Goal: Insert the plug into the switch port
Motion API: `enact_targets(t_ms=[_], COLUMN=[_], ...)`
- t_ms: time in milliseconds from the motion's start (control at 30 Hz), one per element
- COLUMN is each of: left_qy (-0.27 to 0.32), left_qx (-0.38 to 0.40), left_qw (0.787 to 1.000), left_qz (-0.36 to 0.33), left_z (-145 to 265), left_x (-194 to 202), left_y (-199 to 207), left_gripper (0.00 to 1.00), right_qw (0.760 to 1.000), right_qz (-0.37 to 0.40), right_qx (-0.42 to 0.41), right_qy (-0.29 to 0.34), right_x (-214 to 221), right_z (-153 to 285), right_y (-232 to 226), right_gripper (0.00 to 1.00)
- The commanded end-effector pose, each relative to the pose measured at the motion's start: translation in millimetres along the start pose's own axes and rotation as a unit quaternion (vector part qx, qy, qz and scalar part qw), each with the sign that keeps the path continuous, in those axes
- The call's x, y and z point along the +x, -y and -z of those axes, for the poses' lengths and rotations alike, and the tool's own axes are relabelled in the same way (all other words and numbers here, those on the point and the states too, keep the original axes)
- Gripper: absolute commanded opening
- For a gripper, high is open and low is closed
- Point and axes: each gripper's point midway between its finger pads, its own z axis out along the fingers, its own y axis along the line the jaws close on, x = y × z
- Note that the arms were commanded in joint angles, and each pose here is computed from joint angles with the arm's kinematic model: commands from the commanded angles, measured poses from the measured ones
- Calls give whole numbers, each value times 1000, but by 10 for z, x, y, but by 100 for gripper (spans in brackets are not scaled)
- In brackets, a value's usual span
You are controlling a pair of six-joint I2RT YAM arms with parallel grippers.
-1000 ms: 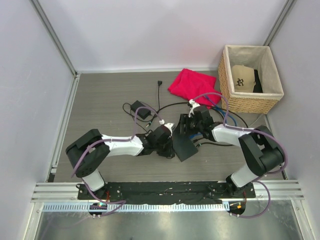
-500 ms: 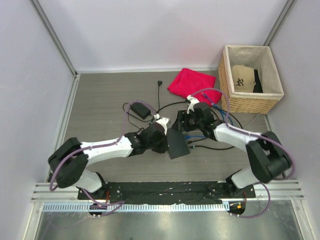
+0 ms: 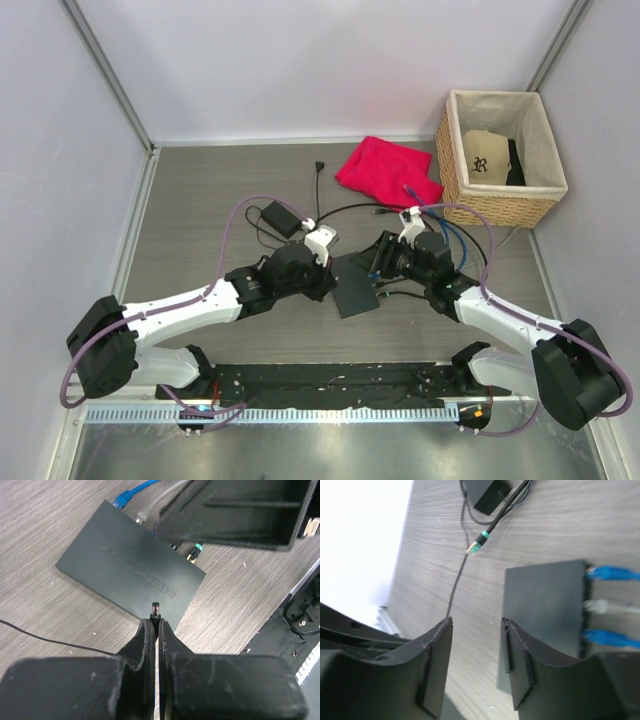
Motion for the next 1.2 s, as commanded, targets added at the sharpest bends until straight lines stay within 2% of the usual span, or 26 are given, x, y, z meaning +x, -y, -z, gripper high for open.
enact_targets(t_ms=[0,267,467,833,1033,1067,1133,1167], left_qy=[38,31,47,64,76,74,85,88], left_qx=[15,10,16,7,16,15,14,-1], left_qw=[999,999,999,998,997,997,996,996], left_qz=[-18,-19,-13,-3,9,9,13,14], left_z=[-6,-89,-102,-111,-152,-160,-158,-162], left_x=[-198,-219,-301,-349,-385,-361,-376,-308], left_y=[65,67,102,71,111,99,87,8], left_gripper=[0,0,0,0,0,0,4,10], right_qw=[994,989,990,990,987,987,987,987], right_qz=[-63,-90,-94,-105,-122,-124,-125,-128], right_qx=[-81,-117,-106,-93,-100,-100,-104,-99], right_qy=[33,10,-2,-17,-10,-8,-3,3], right_x=[-123,52,186,355,365,356,339,321], right_z=[35,-10,-67,-110,-104,-105,-86,-85], right_y=[-373,-512,-455,-369,-370,-373,-387,-368], right_gripper=[48,47,45,34,15,7,1,1])
